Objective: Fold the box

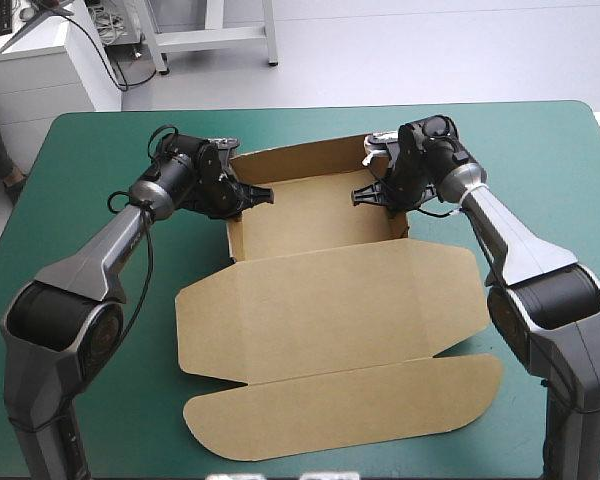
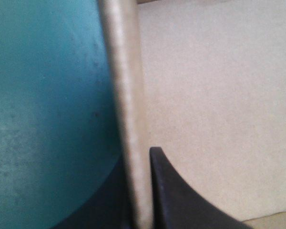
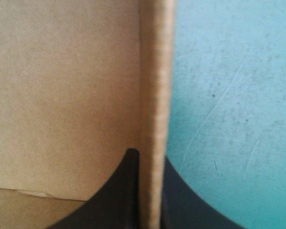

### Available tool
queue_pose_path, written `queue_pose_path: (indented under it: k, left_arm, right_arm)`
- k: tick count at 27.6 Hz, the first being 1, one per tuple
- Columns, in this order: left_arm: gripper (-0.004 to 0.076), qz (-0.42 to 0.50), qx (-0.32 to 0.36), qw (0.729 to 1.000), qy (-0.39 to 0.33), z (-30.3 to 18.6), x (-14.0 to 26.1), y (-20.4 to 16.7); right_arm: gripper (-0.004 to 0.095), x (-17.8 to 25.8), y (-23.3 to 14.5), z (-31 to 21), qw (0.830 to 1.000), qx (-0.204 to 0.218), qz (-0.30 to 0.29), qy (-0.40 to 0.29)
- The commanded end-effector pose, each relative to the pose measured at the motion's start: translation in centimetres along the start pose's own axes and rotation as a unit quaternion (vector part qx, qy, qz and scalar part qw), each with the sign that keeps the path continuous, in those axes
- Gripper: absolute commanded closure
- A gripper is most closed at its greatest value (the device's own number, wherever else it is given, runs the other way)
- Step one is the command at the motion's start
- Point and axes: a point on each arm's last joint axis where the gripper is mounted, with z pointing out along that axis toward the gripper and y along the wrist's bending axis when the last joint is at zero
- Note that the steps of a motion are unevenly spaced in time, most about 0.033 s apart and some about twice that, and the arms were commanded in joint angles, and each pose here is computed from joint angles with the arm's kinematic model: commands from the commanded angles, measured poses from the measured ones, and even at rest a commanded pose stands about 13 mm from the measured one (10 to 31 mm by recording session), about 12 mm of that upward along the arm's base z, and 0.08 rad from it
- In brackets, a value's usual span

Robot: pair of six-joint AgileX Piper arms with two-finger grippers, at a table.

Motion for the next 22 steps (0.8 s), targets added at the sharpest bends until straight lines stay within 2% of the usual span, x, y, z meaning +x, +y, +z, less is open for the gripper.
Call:
queue_pose_path:
  k: [1,8,11,13,16,18,20,22]
  left_arm:
    - [0.0732,0.013,0.038,0.999,-0.029,-0.9,-0.5,-1.3]
    - [0.0723,0.056,0.049,0.997,-0.009,1.2,-0.4,-1.5]
    - [0.0643,0.068,0.048,0.997,-0.006,1.1,-0.4,-1.5]
    - [0.0525,0.079,0.054,0.995,0.006,0.9,-0.2,-1.7]
    - [0.0322,0.081,0.057,0.995,0.002,0.3,-0.5,-1.8]
    - [0.0244,0.079,0.058,0.995,-0.004,-0.2,-0.8,-1.9]
    - [0.0226,0.074,0.060,0.995,-0.009,-0.7,-1.1,-2.1]
    - [0.0227,0.074,0.061,0.995,-0.012,-1.4,-1.4,-2.2]
  right_arm:
    - [0.0921,-1.4,0.0,-2.7,0.997,-0.027,0.003,-0.077]
    - [0.0921,-1.7,-0.5,-1.9,0.996,-0.001,-0.021,-0.085]
    - [0.0911,-1.7,-0.6,-1.9,0.996,0.000,-0.029,-0.084]
    - [0.0873,-1.6,-0.5,-1.9,0.996,-0.002,-0.042,-0.080]
    - [0.0727,-1.6,-0.5,-2.0,0.996,-0.001,-0.043,-0.076]
    - [0.0601,-1.5,-0.5,-2.1,0.997,-0.001,-0.043,-0.072]
    - [0.0500,-1.6,-0.5,-2.4,0.997,-0.001,-0.041,-0.072]
    - [0.0445,-1.8,-0.5,-3.0,0.996,-0.001,-0.041,-0.075]
